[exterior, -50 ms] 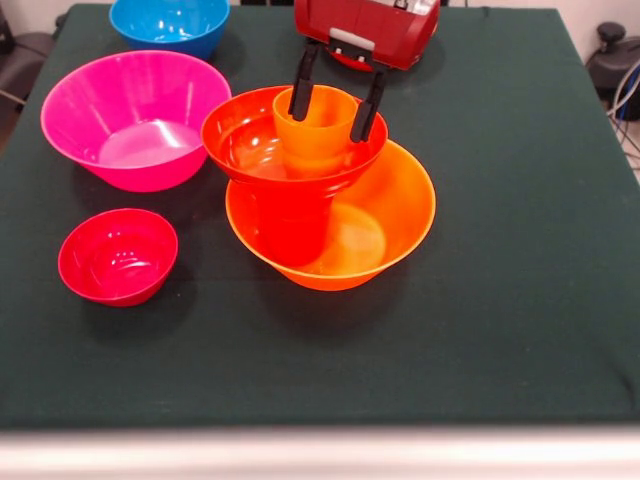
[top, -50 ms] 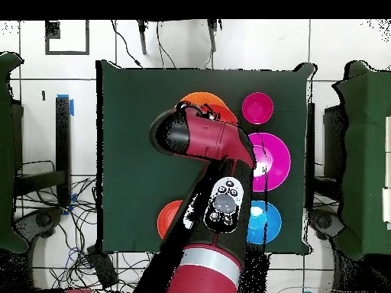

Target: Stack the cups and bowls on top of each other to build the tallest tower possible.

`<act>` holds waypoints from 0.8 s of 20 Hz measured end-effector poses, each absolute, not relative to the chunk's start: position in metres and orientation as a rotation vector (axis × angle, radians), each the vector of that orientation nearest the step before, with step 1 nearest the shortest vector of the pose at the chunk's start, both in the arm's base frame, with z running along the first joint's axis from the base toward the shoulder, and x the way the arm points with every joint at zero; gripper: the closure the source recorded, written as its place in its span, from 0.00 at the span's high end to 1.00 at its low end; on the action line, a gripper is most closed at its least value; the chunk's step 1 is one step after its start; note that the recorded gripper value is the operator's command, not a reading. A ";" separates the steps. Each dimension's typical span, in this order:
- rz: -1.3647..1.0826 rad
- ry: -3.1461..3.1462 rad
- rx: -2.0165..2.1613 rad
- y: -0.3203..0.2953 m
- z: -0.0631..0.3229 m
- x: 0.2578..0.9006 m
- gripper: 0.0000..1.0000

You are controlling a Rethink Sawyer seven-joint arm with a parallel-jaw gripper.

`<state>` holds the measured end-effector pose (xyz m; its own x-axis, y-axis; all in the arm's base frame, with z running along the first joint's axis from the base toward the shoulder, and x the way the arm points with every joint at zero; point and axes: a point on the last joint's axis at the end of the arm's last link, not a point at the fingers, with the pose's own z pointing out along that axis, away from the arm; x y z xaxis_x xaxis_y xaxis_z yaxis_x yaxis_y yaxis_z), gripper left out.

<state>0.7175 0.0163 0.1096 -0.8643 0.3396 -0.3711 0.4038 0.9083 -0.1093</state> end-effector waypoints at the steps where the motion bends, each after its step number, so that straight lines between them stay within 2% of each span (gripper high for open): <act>1: -0.261 2.724 0.548 0.016 0.110 0.717 1.00; 7: -0.258 2.733 0.556 0.017 0.112 0.717 1.00; 16: -0.255 2.887 0.623 0.018 0.169 0.733 1.00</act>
<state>0.7332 0.0184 0.1686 -0.8968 0.3908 -0.2072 0.4211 0.8978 -0.1293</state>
